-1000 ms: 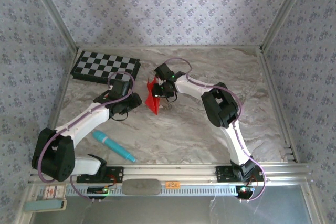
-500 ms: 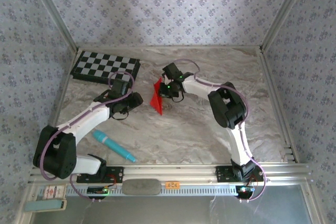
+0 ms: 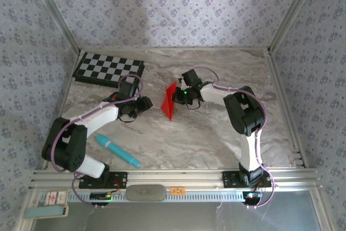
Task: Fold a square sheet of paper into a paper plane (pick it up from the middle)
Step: Turn over the paper at the center of the table.
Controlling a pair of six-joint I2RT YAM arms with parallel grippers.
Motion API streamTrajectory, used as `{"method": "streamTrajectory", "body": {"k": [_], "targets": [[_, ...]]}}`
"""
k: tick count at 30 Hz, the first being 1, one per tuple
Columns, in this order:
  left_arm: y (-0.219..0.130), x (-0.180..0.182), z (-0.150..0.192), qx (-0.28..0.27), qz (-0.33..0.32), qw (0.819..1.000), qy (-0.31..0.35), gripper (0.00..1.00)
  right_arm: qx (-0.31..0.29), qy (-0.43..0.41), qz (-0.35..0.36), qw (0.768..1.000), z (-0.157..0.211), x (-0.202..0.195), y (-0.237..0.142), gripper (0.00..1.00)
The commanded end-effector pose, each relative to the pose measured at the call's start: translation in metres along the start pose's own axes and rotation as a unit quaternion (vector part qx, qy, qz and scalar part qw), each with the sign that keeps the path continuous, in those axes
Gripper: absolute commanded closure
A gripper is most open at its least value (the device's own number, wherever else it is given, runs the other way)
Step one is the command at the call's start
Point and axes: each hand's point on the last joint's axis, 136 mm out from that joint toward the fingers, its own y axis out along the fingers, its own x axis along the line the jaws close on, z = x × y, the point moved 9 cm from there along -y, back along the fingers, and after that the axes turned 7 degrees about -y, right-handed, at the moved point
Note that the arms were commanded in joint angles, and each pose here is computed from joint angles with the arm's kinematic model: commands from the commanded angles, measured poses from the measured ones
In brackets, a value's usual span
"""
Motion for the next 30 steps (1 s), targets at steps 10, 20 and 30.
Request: {"method": "streamTrajectory", "body": {"k": [10, 20, 30], "targets": [[0.017, -0.023, 0.013, 0.037, 0.035, 0.998, 0.029, 0.47, -0.005, 0.026, 0.006, 1.0, 0.016, -0.022, -0.015, 0.9], [0.031, -0.059, 0.041, 0.078, 0.124, 0.988, 0.052, 0.76, 0.003, 0.039, 0.011, 0.999, 0.022, -0.029, -0.012, 0.93], [0.057, -0.08, 0.046, 0.102, 0.146, 0.982, 0.057, 0.91, 0.004, 0.051, -0.003, 0.999, 0.026, -0.033, -0.013, 0.92]]}}
